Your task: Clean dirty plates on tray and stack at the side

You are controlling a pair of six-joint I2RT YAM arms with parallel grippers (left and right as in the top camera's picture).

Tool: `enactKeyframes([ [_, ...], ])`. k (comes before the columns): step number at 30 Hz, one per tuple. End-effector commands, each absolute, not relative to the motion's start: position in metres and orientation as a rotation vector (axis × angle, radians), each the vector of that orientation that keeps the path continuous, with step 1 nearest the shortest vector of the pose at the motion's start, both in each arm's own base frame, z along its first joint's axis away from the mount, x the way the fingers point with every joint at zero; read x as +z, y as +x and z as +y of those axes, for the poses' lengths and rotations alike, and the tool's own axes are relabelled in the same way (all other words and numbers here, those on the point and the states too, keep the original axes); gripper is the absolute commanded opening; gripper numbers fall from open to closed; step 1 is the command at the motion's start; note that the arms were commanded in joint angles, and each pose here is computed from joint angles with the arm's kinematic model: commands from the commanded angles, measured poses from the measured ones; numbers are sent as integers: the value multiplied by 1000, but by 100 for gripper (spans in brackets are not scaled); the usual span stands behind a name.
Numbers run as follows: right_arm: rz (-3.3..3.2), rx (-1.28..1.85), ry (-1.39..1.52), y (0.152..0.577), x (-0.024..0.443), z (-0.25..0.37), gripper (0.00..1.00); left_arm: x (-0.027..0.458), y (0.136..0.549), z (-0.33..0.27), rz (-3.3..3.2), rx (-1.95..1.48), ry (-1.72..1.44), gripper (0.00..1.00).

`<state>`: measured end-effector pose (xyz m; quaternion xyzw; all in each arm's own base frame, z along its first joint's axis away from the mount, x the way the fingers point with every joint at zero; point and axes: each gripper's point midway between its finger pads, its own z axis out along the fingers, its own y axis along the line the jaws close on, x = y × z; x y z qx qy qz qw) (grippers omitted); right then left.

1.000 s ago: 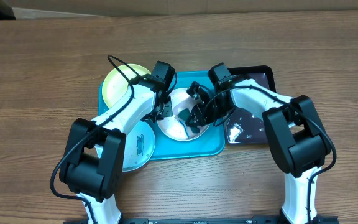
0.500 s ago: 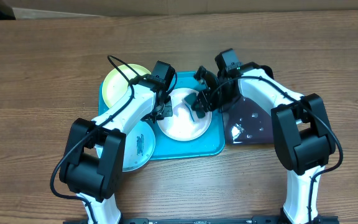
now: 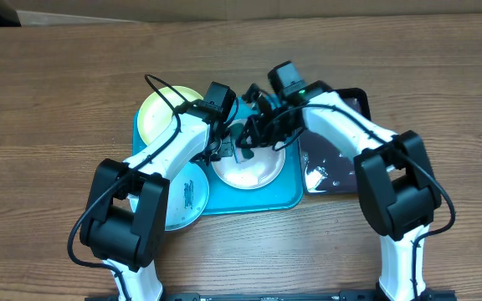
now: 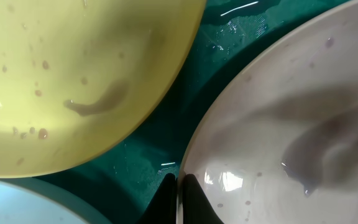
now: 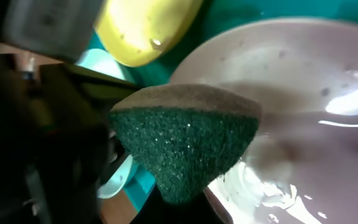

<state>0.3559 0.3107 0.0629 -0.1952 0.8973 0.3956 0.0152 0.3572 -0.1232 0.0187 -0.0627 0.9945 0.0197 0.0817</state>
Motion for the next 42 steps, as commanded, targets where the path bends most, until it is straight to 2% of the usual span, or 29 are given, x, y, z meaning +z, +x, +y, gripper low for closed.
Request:
enactKeyframes([
  [1, 2839, 1168, -467, 357, 61, 311, 4, 14, 353, -131, 2990, 23, -196, 4],
  [14, 2872, 1104, -381, 353, 27, 304, 4, 14, 353, -131, 2990, 23, -196, 4],
  [17, 2906, 1006, -351, 354, 18, 294, 4, 14, 353, -131, 2990, 23, -196, 4],
  [21, 2925, 1015, -228, 362, 19, 287, 4, 14, 353, -131, 2990, 23, -196, 4],
  [32, 2904, 1142, 30, 389, 39, 267, 4, 14, 353, -131, 2990, 23, -196, 4],
  [38, 2789, 1416, -106, 385, 89, 286, 4, 14, 353, -131, 2990, 23, -196, 4],
  [42, 2703, 1450, -213, 381, 122, 287, 4, 14, 353, -131, 2990, 23, -196, 4],
])
